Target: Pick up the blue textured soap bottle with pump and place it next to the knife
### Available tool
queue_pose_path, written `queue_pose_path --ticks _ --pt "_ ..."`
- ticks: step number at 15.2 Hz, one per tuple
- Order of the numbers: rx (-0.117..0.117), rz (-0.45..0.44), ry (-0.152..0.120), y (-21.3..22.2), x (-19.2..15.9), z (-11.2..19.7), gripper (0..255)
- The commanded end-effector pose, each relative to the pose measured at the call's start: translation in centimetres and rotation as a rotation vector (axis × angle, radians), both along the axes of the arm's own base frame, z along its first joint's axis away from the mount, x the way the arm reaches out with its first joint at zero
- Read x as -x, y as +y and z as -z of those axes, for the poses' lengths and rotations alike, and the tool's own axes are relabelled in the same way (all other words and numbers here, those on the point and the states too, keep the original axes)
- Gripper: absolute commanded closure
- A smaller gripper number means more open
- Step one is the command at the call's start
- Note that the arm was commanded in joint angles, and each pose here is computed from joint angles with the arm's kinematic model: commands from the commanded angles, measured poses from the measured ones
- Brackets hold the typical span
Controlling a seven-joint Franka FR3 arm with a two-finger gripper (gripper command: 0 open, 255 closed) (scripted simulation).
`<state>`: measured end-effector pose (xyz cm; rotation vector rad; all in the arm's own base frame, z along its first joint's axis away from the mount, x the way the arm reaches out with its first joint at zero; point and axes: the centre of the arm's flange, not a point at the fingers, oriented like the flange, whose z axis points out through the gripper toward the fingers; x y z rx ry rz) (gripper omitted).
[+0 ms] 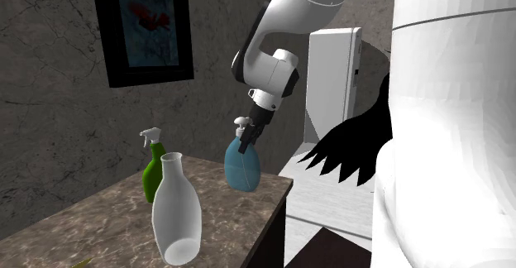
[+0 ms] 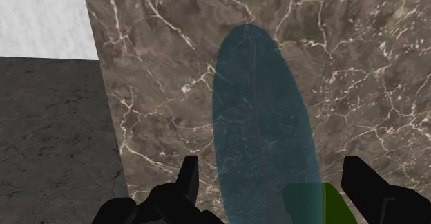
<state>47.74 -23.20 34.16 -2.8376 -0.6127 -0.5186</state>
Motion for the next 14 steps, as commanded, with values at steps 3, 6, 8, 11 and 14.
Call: queue_pose_path --ticks 3,6,8,11,14 --pt "0.0 0.0 0.0 0.0 0.0 0.01 0" --pt "0.0 0.0 0.0 0.0 -0.01 0.01 255" --pt "0.0 0.0 0.0 -0.01 -0.02 0.02 255" --pt "0.0 0.0 0.0 0.01 -0.06 0.03 255" --pt "0.0 0.0 0.0 0.0 0.0 -0.52 255"
